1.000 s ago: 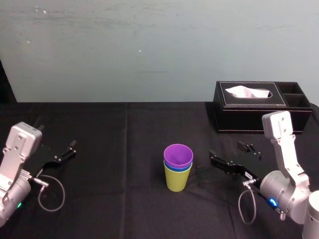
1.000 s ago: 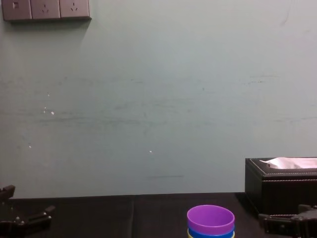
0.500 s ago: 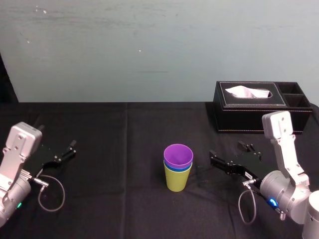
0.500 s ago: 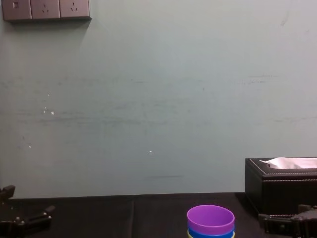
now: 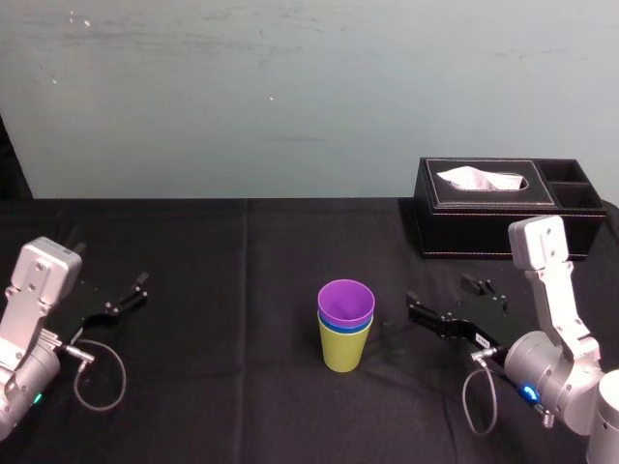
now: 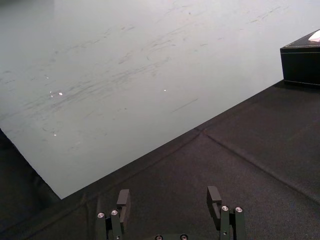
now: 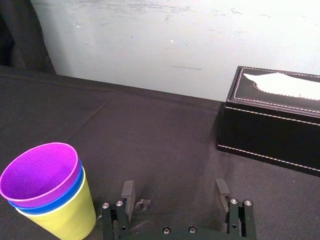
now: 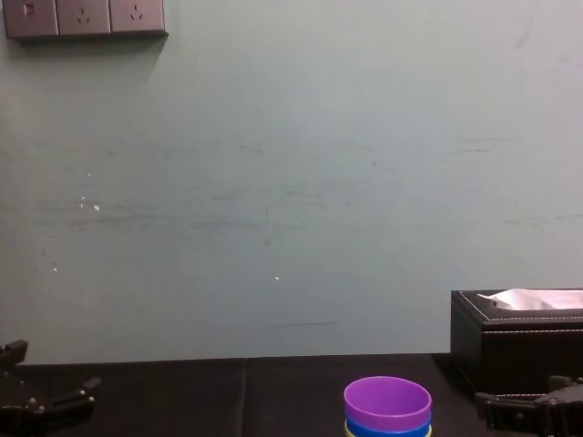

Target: Stack the three plastic cups sequentially using one hand.

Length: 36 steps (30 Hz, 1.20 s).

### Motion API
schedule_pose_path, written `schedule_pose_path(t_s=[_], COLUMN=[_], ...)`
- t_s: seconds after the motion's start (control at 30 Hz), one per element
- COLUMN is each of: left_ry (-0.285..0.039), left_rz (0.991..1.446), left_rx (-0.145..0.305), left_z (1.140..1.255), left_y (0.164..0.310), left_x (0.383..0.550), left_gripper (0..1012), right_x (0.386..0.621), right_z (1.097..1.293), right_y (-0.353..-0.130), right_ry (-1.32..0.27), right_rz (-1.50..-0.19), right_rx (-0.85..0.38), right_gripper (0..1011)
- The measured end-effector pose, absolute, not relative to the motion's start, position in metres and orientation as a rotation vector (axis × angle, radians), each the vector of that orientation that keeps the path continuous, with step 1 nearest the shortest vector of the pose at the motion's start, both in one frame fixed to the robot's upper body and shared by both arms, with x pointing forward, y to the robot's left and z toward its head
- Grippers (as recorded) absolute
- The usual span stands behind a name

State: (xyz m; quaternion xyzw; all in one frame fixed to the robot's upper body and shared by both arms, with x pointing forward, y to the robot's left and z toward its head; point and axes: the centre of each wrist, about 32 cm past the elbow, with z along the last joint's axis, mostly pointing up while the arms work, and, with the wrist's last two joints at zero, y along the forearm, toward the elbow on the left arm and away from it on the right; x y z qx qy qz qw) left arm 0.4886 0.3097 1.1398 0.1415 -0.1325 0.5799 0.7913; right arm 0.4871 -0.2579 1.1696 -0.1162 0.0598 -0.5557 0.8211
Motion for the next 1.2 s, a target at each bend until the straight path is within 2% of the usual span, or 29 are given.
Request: schedule_pose_path(t_s=[1.2], left_ry=[-0.285], left_rz=[1.248], left_rx=[0.304], left_z=[1.1398], left_y=[0.3097], left_x=[0.4886], left_gripper=[1000], right_x=[0.4871], right_z=[1.1696], right_y=[-0.2579], right_ry=[0.127], right_rz=[-1.183], right_rx=[-0.247], right_gripper=[1003])
